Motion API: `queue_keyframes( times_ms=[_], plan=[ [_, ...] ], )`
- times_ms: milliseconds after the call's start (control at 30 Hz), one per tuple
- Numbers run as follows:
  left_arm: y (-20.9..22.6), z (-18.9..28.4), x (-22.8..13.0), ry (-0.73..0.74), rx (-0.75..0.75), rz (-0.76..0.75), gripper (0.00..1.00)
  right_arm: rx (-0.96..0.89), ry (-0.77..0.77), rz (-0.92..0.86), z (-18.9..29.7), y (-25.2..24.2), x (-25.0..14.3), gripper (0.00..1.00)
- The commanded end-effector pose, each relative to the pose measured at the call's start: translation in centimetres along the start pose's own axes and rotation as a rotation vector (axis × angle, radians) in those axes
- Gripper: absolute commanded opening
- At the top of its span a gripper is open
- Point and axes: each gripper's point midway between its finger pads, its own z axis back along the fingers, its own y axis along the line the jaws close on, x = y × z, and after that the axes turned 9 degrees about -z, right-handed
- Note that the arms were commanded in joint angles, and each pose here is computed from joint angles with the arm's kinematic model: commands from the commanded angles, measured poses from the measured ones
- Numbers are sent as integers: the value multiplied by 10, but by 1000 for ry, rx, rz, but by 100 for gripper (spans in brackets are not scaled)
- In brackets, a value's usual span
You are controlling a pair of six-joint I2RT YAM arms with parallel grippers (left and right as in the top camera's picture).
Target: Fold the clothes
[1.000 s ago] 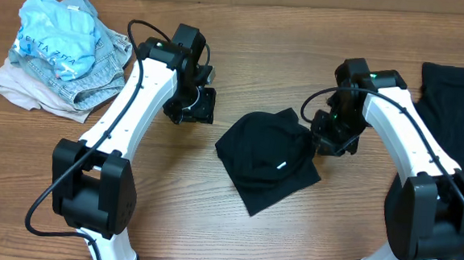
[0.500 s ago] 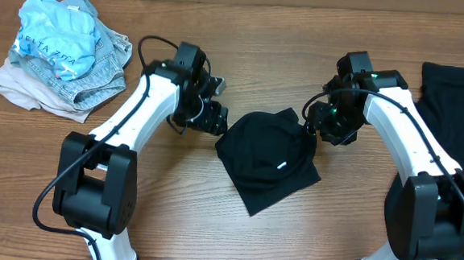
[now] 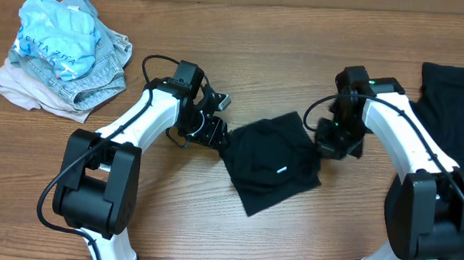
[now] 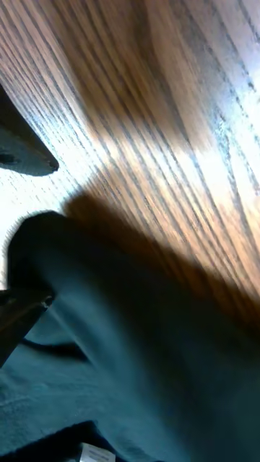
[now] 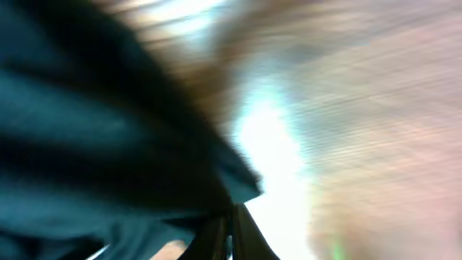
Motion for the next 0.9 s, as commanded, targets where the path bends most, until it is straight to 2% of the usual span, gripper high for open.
queue_keyframes(
  times_ms=[0, 33, 67, 133, 167, 233, 367, 500, 567, 633, 767, 833, 867],
  plan=[
    [-8, 1, 0, -3, -26, -21, 56, -160, -97, -122, 2, -34, 17, 22],
    [-8, 1, 0, -4, -26, -21, 57, -154, -96, -115, 2, -32, 17, 34],
    [-8, 1, 0, -4, -26, -21, 58, -150, -93, -104, 2, -31, 17, 39],
    [-8, 1, 0, -4, -26, -21, 61, -139, -87, -66, 3, -29, 17, 39],
    [-8, 1, 0, -4, -26, -21, 61, -125, -83, -43, 4, -26, 16, 38],
    [-9, 1, -1, -1, -27, -19, 62, 16, -47, 99, 12, -1, 9, 34],
    [-10, 5, -4, 18, -31, -6, 61, 234, -33, 242, 34, 33, -9, 34],
    [-15, 15, 1, 29, -33, -5, 61, 223, -37, 241, 33, 30, -10, 28],
    [-18, 21, 7, 23, -32, -25, 61, 219, -30, 240, 27, 28, -11, 29],
    [-21, 28, 14, 14, -30, -43, 61, 217, -23, 237, 17, 26, -12, 34],
    [-26, 43, 29, -15, -23, -66, 61, 214, -16, 227, -5, 22, -14, 34],
    [-29, 50, 37, -30, -20, -75, 61, 212, -11, 225, -10, 20, -16, 29],
    [-30, 55, 41, -39, -17, -81, 61, 212, -11, 225, -10, 20, -16, 20]
  ],
)
